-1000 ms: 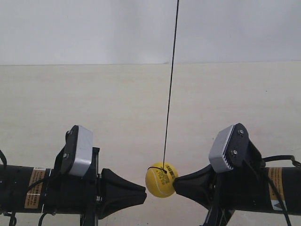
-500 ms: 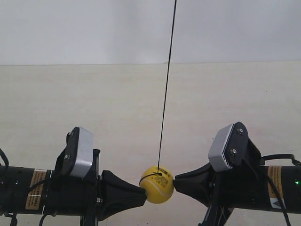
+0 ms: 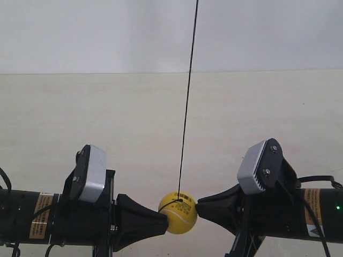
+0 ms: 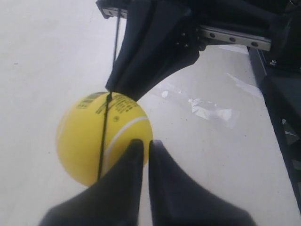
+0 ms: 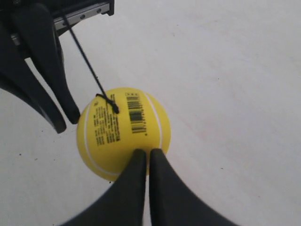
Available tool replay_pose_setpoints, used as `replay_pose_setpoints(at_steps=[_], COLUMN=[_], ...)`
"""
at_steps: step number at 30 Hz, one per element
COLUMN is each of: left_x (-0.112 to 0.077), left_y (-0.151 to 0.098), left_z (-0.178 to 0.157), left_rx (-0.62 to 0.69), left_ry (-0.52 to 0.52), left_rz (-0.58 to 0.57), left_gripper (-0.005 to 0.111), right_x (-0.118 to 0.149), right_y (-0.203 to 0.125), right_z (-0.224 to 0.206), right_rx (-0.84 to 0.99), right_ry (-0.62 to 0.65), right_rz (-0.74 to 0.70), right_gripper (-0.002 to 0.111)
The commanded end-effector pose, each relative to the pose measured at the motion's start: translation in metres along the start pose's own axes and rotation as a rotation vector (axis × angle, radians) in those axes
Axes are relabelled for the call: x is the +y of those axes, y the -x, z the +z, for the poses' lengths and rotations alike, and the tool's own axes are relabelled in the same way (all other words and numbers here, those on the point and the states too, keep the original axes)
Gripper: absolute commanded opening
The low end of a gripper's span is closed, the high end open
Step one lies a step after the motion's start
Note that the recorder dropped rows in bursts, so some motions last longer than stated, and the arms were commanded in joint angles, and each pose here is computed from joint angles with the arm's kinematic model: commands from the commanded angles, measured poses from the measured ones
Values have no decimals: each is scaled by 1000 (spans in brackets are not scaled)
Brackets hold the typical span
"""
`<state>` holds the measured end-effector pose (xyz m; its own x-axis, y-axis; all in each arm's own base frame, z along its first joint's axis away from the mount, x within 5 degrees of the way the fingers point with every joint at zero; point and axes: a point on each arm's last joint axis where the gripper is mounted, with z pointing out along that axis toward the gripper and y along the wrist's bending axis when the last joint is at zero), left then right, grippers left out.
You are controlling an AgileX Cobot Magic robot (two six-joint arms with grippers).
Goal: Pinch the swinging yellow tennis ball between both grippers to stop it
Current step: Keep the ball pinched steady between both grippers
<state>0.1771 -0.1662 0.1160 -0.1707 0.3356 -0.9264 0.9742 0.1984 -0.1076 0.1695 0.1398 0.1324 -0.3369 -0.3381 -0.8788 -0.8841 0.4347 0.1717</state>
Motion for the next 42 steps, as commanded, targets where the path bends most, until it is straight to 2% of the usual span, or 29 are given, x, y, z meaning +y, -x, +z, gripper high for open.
replay_pose_setpoints(at_steps=[1, 42], left_x=[-1, -1], left_y=[1, 0], left_z=[2, 2], left_rx=[-10, -6], left_ry=[-10, -9], left_rz=[5, 5], left_gripper=[5, 5], right_x=[0, 2], right_y=[1, 1], right_z=[1, 1], right_rx=[-13, -14], right_ry=[8, 22], right_rz=[-6, -12], right_gripper=[0, 0])
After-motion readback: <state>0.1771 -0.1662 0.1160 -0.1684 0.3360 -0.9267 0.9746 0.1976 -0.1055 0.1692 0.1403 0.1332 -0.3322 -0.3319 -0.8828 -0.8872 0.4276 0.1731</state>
